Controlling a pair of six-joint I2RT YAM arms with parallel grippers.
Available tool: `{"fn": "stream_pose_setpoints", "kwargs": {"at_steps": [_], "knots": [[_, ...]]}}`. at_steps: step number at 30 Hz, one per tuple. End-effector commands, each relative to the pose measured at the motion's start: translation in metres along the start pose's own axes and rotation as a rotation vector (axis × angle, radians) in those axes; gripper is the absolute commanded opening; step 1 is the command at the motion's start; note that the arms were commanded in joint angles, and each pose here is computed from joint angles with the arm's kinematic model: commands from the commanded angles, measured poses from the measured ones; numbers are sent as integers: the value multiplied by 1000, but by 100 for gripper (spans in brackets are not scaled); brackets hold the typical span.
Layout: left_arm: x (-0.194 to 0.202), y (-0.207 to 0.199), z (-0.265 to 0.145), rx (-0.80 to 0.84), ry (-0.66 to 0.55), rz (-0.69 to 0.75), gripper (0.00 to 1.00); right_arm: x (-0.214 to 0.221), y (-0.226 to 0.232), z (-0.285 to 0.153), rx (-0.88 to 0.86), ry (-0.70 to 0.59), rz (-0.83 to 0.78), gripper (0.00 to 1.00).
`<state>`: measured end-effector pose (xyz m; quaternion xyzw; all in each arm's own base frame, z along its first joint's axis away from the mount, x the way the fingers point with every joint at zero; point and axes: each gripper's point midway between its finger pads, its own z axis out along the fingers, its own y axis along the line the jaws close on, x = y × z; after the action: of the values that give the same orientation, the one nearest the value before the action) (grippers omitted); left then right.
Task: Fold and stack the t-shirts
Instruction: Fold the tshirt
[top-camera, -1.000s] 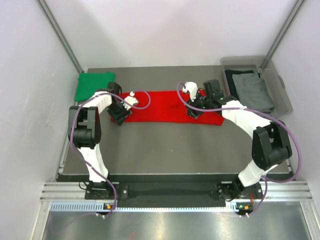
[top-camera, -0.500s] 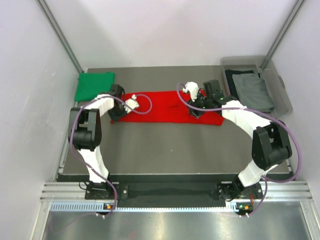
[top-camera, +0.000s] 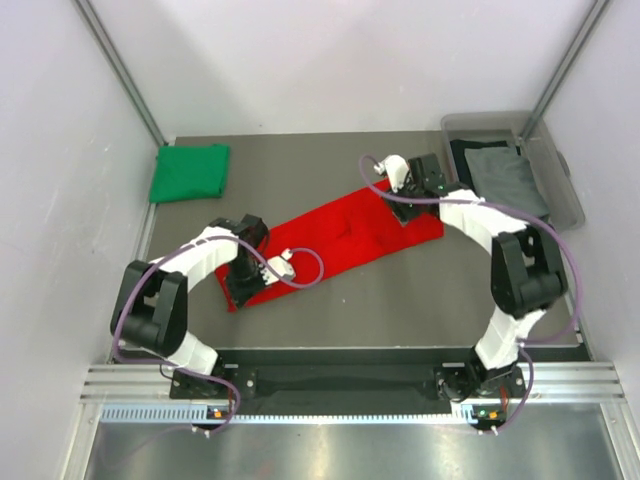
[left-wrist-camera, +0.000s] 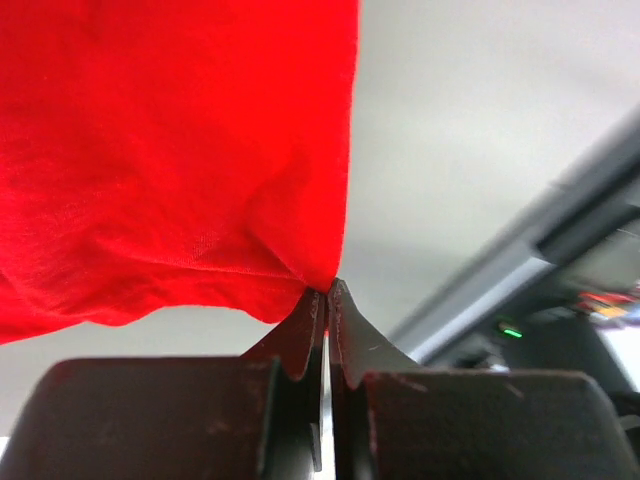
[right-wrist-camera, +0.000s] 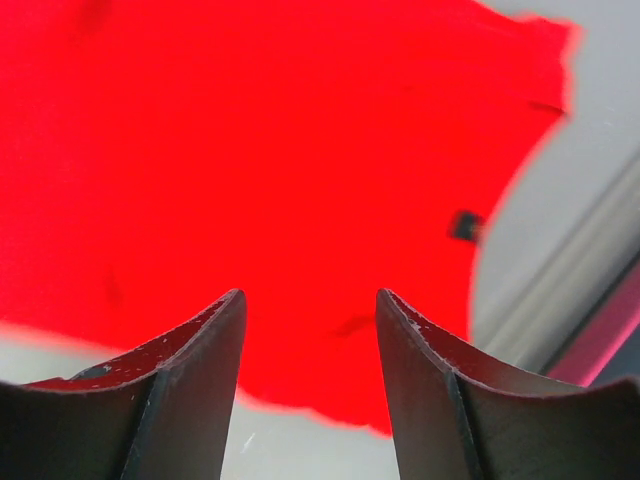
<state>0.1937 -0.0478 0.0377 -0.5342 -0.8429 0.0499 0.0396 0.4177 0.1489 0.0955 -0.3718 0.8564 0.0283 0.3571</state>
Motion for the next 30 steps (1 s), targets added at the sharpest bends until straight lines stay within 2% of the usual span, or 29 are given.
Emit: {"fn": "stream_pose_setpoints", "kwargs": {"at_steps": [1,6,16,19,22,23,26,30], "knots": [[16,-50,-10,140,19,-52,0,-13,-48,11,113,-10,119,55],[18,-70,-10,175,-10,-64,0,-10,-79,31,156,33,166,56],[5,-72,-6,177,-41,-63,0,13,-88,78,66,134,245,56],[0,-74,-6,183,-47,-62,0,20,-86,89,34,161,257,49],[0,-75,-5,180,-39,-56,0,25,-85,95,21,185,269,29],[-1,-76,-4,180,-38,-54,0,27,-85,97,15,192,271,15],[-3,-76,-4,180,-41,-49,0,26,-85,105,-6,199,271,0],[-16,-78,-5,176,-68,-25,0,14,-93,124,4,182,252,0]]}}
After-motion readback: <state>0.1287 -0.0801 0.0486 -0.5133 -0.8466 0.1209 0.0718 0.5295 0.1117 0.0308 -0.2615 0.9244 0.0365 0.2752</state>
